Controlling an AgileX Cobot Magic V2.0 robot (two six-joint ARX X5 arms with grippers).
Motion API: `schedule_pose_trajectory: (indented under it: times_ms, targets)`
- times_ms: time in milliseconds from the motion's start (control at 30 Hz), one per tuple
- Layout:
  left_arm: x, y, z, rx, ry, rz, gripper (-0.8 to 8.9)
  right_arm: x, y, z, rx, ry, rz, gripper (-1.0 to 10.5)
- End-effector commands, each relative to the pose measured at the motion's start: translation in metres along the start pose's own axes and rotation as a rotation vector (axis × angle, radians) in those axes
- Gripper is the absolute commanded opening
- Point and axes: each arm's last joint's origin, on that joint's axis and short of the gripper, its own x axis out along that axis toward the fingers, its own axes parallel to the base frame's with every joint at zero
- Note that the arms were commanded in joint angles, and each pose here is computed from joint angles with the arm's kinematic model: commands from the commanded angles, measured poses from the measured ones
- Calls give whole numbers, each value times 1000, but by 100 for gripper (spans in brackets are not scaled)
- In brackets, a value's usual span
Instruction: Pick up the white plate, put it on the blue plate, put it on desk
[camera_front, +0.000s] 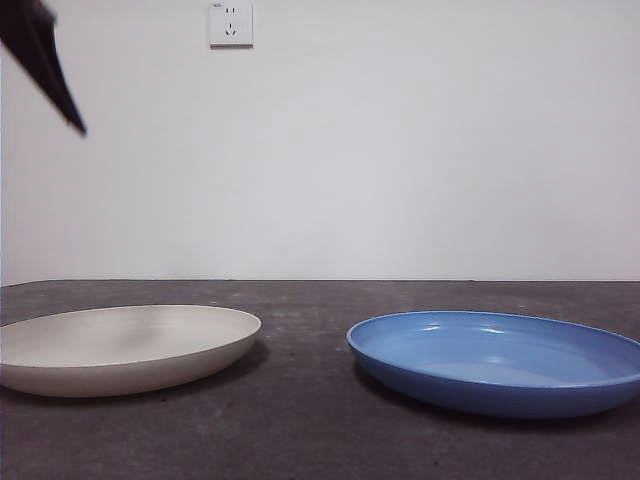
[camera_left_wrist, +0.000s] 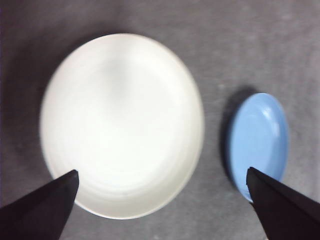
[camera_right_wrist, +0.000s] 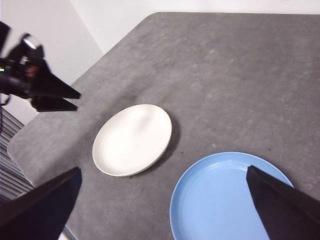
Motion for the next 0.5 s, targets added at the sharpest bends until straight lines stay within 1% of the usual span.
schedule_pose_trajectory:
  times_ms: [33, 233, 367, 500]
  targets:
    - [16, 12, 13, -2, 42, 11, 712, -2, 3, 5, -22, -14, 10, 594]
    - [54, 44, 26, -57, 123, 91, 711, -2, 3, 5, -22, -14, 10, 594]
    - [73, 58, 31, -77, 153, 98, 711, -2, 3, 5, -22, -14, 10, 594]
    - [86, 66, 32, -92, 178, 83, 709, -2, 3, 5, -22, -14, 9, 594]
